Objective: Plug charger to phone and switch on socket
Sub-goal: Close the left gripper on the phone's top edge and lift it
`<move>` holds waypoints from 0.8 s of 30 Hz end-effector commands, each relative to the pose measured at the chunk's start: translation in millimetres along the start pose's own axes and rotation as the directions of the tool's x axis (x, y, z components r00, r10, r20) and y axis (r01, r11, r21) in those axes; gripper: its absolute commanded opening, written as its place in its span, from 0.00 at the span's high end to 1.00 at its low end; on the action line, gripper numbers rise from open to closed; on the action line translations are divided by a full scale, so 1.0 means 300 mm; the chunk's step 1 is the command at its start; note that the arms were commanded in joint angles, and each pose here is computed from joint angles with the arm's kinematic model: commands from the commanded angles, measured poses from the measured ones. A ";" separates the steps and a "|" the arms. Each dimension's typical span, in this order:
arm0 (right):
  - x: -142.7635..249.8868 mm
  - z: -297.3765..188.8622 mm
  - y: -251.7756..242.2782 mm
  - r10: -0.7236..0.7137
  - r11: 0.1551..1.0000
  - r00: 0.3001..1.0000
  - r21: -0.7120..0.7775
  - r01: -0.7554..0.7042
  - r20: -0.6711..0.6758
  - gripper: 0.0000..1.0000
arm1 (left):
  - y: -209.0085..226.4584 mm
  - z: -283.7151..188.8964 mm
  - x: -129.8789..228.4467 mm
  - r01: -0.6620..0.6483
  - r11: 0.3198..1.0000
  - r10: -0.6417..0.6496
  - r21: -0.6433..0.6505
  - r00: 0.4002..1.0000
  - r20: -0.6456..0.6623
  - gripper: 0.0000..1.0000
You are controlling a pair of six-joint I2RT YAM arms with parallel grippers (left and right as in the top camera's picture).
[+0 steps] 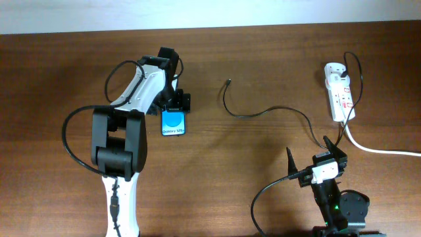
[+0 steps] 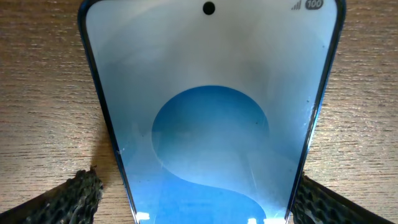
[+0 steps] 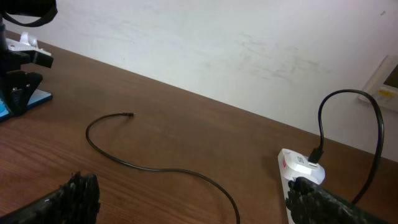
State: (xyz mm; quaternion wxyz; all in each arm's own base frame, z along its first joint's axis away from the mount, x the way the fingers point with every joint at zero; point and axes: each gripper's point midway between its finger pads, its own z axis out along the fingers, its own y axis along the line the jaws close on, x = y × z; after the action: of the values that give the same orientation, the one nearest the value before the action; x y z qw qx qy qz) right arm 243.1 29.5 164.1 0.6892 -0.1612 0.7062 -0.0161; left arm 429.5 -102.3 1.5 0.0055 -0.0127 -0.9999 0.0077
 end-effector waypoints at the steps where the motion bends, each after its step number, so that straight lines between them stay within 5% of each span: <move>1: 0.005 0.000 0.014 0.011 1.000 1.000 -0.019 -0.011 0.001 0.01 | -0.004 0.045 0.004 0.010 1.000 -0.010 0.000 1.000 -0.023 0.01; 7: 0.005 0.000 0.014 0.011 1.000 1.000 -0.019 -0.011 0.001 0.01 | -0.050 0.070 0.019 0.029 1.000 -0.029 -0.005 0.999 -0.036 0.02; 15: 0.005 0.000 0.014 0.011 1.000 1.000 -0.019 -0.011 0.001 0.02 | -0.055 0.090 0.020 0.029 1.000 -0.030 -0.008 0.999 -0.041 0.27; 24: 0.005 0.000 0.014 0.011 1.000 1.000 -0.019 -0.011 0.001 0.02 | -0.077 -0.059 -0.061 0.028 1.000 -0.028 0.014 0.999 0.037 0.39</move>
State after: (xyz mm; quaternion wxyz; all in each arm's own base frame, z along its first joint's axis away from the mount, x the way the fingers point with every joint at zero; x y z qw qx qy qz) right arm 243.1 29.5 164.2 0.6893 -0.1612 0.7061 -0.0161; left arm 433.3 -116.9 3.4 0.0064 0.0017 -1.0000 0.0005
